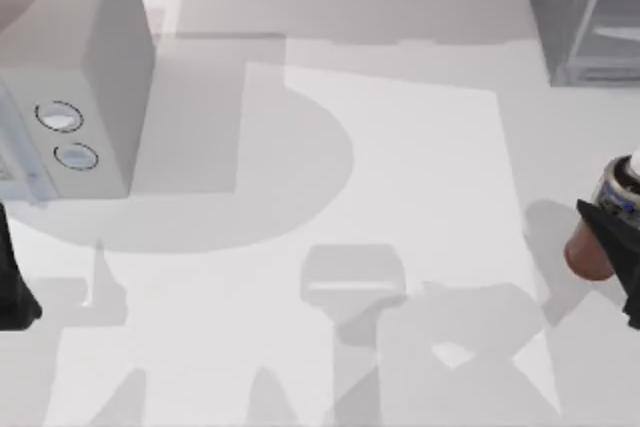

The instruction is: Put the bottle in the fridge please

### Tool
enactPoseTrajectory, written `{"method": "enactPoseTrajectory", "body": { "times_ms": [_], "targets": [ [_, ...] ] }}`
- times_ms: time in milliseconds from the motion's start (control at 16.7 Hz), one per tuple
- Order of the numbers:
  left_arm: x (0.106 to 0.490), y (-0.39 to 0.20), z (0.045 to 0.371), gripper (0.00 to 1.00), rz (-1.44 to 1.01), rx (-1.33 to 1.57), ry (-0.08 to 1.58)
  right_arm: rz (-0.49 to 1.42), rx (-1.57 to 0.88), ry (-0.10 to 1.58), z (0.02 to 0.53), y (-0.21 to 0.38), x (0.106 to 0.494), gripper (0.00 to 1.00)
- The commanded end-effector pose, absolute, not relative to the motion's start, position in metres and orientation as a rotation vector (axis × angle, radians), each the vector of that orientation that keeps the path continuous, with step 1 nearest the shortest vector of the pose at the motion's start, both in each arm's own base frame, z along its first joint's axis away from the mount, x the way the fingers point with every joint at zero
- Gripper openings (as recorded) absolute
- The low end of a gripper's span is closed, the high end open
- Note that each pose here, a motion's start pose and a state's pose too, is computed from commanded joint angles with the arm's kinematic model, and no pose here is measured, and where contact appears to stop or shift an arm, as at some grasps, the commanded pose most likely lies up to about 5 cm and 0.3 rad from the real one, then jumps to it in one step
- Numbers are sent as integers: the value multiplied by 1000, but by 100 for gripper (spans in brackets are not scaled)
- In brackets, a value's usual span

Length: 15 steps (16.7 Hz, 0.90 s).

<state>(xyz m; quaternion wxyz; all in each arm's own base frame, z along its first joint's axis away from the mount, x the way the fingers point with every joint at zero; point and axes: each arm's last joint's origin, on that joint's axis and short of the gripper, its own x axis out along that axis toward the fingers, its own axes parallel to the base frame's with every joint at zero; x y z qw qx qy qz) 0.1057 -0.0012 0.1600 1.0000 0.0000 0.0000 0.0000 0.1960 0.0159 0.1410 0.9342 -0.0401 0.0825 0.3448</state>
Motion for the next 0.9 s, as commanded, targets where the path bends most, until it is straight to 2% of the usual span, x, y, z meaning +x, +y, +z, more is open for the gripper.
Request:
{"method": "enactPoseTrajectory", "body": {
  "times_ms": [420,900],
  "targets": [
    [106,-1,160,100,0,0,0,408,-75,106,166,9,155,1],
    [106,-1,160,100,0,0,0,66,-18,18,163,0,112,1]
  ]
}}
